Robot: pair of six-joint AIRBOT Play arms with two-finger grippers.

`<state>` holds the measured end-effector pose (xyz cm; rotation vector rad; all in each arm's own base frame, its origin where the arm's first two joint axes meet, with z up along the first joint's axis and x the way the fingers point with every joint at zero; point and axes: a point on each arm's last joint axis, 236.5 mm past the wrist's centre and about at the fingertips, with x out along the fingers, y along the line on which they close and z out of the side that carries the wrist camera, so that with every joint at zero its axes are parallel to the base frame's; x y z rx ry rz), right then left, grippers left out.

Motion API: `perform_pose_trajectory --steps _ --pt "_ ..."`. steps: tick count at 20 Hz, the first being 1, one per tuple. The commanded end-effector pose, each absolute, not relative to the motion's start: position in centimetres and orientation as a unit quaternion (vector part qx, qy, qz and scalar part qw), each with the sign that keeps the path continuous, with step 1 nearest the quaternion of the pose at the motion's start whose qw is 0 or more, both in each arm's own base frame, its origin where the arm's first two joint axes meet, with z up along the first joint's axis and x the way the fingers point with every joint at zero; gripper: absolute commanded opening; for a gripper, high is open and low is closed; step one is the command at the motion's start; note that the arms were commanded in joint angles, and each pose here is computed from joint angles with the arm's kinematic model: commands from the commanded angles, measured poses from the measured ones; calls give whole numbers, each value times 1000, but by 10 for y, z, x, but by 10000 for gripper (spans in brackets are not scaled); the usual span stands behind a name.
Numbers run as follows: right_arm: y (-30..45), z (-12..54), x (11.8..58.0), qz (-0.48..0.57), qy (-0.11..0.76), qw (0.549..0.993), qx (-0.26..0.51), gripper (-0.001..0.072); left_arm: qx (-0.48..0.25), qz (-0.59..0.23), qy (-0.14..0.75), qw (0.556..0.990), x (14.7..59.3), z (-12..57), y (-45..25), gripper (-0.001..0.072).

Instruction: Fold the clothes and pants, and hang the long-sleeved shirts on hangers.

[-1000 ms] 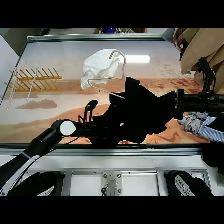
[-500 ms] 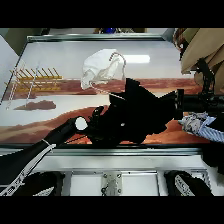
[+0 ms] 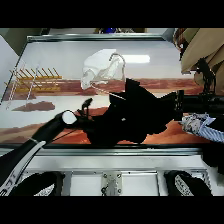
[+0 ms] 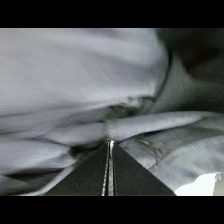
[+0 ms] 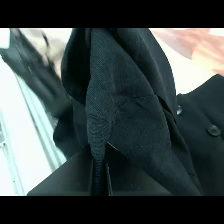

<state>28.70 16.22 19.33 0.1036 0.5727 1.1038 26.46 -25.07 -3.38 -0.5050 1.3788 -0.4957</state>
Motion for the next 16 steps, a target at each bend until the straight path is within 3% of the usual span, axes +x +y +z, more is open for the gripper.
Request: perform_pose_trajectory --steps 1,9,13,14,15,16 --pt "176 200 288 494 261 829 30 22 -208 -181 560 781 291 11 -174 14" --pt "239 239 317 456 159 875 34 22 -196 -111 412 883 294 102 -74 15" --pt "239 239 321 449 162 878 46 22 -191 -112 431 875 277 100 -71 16" --pt "239 239 321 448 163 878 45 22 -193 -111 441 869 279 94 -71 81" --pt "239 239 321 449 163 878 46 22 -198 -107 453 863 284 85 -70 408" --pt "239 239 320 450 163 877 45 22 -210 -96 463 856 291 76 -67 629"
